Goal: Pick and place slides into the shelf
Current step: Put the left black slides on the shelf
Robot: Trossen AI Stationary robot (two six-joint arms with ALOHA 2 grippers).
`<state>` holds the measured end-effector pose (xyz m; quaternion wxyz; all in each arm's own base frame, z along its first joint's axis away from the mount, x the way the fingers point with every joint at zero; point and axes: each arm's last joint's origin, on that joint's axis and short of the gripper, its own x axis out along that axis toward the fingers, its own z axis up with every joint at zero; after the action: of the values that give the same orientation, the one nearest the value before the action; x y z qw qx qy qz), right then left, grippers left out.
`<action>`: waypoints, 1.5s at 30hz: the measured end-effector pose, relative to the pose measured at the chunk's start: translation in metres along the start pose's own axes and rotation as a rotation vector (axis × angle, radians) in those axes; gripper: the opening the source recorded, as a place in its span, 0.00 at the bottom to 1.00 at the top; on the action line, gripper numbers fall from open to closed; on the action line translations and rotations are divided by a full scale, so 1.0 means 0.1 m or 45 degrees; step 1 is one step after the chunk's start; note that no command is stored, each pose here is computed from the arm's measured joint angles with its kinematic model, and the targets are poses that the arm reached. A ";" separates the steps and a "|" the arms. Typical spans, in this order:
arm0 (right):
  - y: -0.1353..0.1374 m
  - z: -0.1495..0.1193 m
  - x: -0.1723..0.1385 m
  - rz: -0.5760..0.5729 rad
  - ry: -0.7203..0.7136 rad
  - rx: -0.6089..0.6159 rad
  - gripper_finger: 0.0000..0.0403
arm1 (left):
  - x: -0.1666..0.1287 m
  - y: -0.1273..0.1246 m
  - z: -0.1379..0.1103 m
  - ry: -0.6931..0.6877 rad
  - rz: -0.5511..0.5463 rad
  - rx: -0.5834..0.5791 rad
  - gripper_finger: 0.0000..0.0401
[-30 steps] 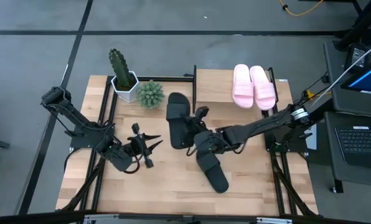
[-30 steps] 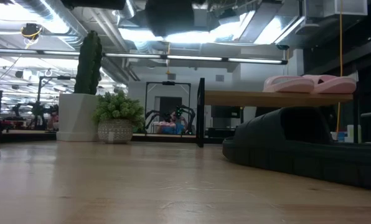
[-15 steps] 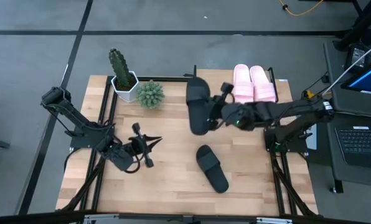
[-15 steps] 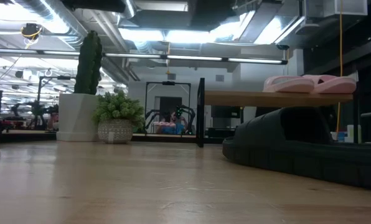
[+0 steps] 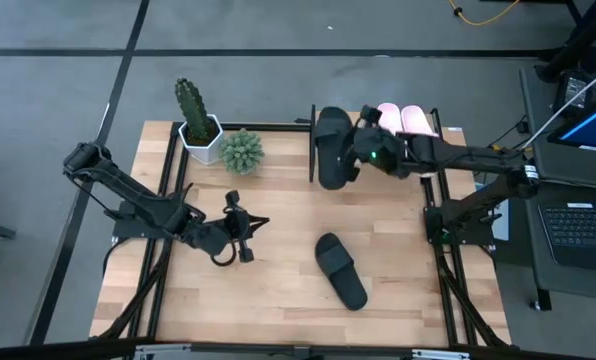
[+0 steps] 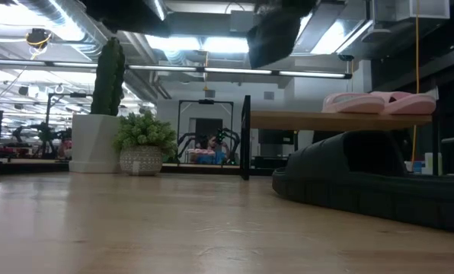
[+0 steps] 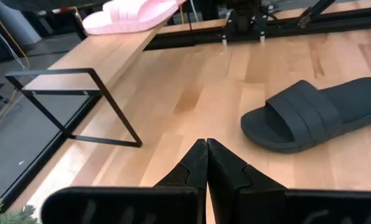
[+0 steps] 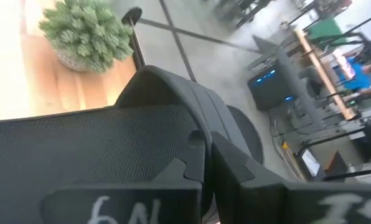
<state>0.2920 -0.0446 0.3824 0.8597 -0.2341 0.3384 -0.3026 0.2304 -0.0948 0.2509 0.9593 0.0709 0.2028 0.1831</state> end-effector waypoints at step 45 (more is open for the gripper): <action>-0.46 -1.39 0.54 -0.090 -0.094 0.240 0.03 | 0.26 0.25 -0.18 0.055 0.111 -0.062 0.00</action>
<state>0.2063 -0.1412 0.2949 0.8786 -0.1750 0.2678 -0.3546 0.2369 -0.0608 0.2308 0.9473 0.0524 0.2155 0.2312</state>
